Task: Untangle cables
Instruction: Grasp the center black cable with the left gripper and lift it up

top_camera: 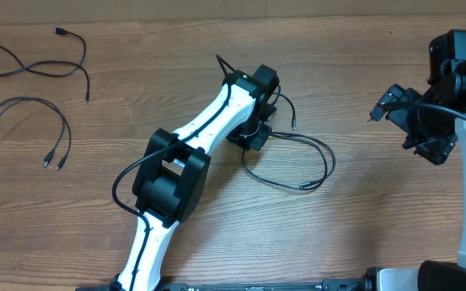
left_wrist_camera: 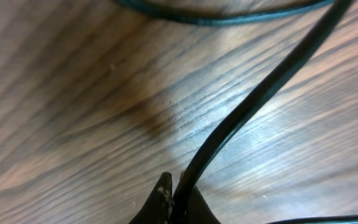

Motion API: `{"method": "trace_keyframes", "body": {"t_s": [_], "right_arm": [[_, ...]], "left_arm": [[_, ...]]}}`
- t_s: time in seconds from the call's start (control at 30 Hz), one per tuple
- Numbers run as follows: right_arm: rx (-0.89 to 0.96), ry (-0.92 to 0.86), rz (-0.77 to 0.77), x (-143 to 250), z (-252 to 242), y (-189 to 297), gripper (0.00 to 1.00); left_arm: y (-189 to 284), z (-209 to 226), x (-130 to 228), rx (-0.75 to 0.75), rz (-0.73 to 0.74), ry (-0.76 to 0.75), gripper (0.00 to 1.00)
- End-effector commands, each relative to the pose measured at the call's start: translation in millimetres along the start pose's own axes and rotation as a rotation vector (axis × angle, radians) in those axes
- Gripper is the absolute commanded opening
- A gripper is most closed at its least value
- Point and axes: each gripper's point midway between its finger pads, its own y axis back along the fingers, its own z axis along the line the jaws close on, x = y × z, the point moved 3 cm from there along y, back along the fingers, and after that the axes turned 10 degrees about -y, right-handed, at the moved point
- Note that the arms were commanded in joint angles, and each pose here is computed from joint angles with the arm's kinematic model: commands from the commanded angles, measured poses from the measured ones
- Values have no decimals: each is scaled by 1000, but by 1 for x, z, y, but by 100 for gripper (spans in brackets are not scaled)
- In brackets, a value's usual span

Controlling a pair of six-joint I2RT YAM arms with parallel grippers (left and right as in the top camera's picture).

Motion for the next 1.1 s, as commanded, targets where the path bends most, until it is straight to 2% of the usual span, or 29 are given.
{"method": "trace_keyframes", "body": {"t_s": [0.0, 0.23, 0.33, 0.5, 0.63, 0.8, 1.07], "right_arm": [[6, -5, -14, -3, -1, 1, 100], [6, -5, -14, -3, -1, 1, 100], [6, -5, -14, -3, -1, 1, 100], [6, -5, -14, -3, -1, 1, 100], [6, -5, -14, -3, -1, 1, 100], [6, -6, -14, -3, -1, 1, 100], [6, -6, -14, -3, -1, 1, 100]], "left_arm": [[74, 6, -25, -22, -183, 88, 4], [238, -8, -36, 22, -609, 136, 4], [302, -15, -19, 13, -771, 123, 4], [375, -29, 20, -4, -959, 93, 4], [405, -36, 47, -5, -1037, 91, 4], [423, -39, 68, 56, -1087, 225, 4], [416, -38, 77, 150, -1038, 430, 4]]}}
